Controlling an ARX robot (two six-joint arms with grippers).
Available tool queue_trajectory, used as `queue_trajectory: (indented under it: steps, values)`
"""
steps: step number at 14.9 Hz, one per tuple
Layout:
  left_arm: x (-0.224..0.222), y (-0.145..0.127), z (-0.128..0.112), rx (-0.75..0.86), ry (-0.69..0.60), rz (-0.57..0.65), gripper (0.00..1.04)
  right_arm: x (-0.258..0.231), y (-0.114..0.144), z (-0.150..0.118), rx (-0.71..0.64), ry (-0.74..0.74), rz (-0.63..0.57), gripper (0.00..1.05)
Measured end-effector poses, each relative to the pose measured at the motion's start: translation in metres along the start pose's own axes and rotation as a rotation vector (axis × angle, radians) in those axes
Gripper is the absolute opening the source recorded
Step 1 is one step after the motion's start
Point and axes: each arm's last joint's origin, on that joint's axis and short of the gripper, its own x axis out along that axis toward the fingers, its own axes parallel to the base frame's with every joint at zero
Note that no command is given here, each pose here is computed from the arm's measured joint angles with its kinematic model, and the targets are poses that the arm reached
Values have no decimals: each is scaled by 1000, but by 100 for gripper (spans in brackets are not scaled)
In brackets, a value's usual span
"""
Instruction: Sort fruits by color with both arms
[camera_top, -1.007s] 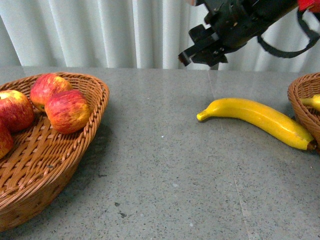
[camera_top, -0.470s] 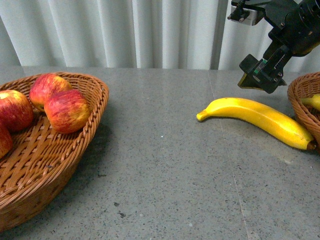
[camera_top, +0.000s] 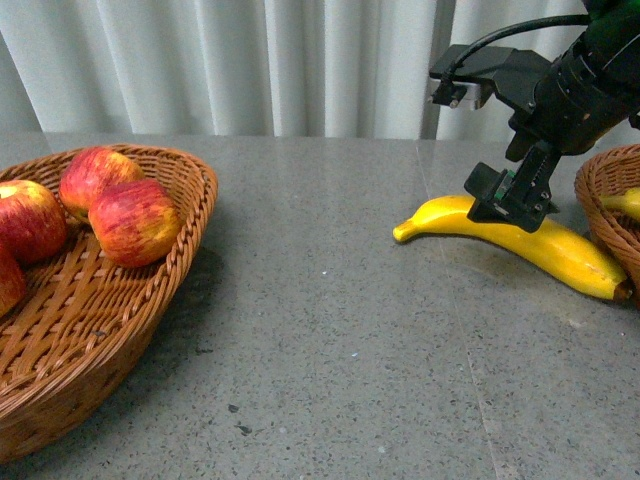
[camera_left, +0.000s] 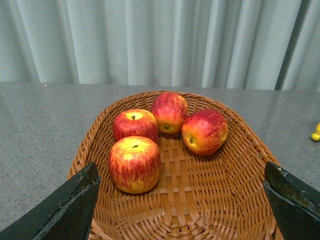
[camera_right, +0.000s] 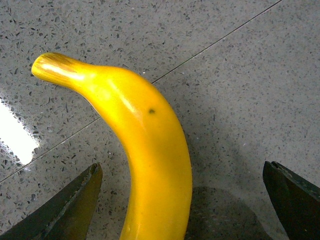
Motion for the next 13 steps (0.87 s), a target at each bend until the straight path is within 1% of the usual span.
queue_trajectory:
  steps: [2, 3, 5, 8, 9, 10, 12, 13]
  values:
    - [0, 0, 0, 0, 0, 0, 98, 14, 6, 7, -20, 27, 9, 98]
    - [0, 0, 0, 0, 0, 0, 98, 28, 10, 9, -33, 70, 10, 98]
    - [0, 0, 0, 0, 0, 0, 98, 34, 10, 7, -44, 100, 0, 98]
    - [0, 0, 0, 0, 0, 0, 98, 35, 11, 5, -51, 100, -4, 86]
    - [0, 0, 0, 0, 0, 0, 98, 35, 11, 5, -51, 99, -1, 84]
    - [0, 0, 0, 0, 0, 0, 98, 36, 12, 4, -53, 100, 4, 78]
    - [0, 0, 0, 0, 0, 0, 98, 38, 15, 2, -60, 99, 10, 56]
    - [0, 0, 0, 0, 0, 0, 98, 38, 16, 4, -66, 94, 10, 47]
